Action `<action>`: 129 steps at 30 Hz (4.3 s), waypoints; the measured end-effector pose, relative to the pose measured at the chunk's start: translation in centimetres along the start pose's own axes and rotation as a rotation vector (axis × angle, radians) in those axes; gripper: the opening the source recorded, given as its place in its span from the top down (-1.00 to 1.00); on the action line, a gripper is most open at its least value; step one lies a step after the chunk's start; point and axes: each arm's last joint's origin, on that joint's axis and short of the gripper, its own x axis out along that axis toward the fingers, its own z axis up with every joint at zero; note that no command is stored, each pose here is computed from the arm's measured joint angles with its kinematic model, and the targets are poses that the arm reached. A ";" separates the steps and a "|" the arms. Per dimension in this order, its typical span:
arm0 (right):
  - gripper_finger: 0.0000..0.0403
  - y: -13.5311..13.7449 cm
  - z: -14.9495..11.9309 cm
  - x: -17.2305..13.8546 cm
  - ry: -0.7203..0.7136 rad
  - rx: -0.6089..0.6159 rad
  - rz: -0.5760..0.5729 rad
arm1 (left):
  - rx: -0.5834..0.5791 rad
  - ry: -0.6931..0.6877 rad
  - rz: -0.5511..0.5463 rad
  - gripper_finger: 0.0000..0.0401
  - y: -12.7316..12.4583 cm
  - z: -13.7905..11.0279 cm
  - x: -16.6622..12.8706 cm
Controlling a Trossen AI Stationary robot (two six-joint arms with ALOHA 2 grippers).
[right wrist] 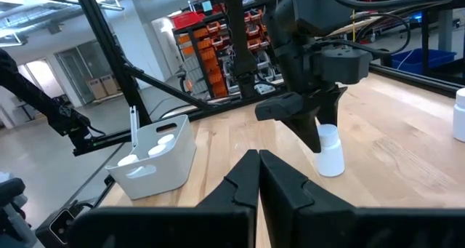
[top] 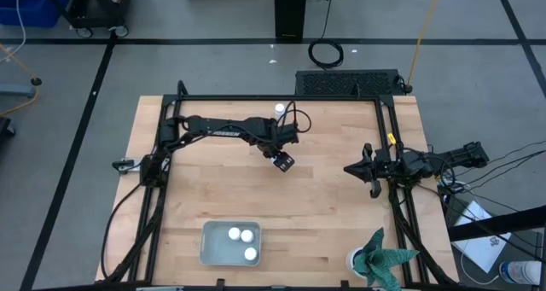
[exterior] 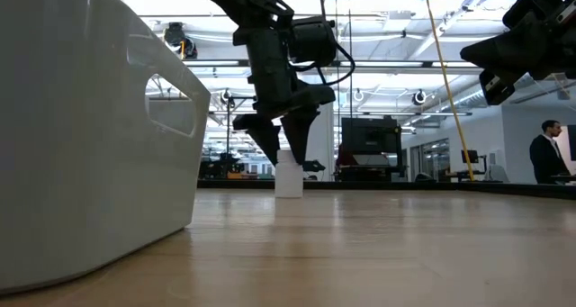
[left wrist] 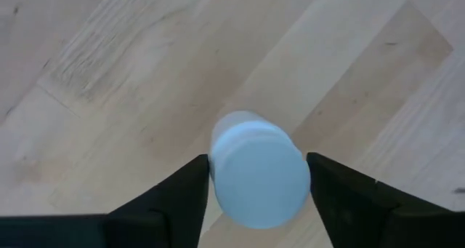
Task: Pick and place pill bottles into a basket
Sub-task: Put the white medicine bottle into the gray bin
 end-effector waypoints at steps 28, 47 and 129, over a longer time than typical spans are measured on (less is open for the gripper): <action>0.98 0.0 0.0 0.0 0.001 0.000 0.000 | 0.098 0.082 -0.034 0.18 -0.4 -3.6 -8.5; 0.98 0.0 0.0 0.0 0.004 -0.001 -0.001 | -0.161 -0.018 -0.159 0.18 -5.9 -15.6 -20.2; 0.98 0.0 0.0 0.0 0.001 0.000 0.000 | -0.341 0.047 0.139 0.11 -18.0 -31.2 -6.4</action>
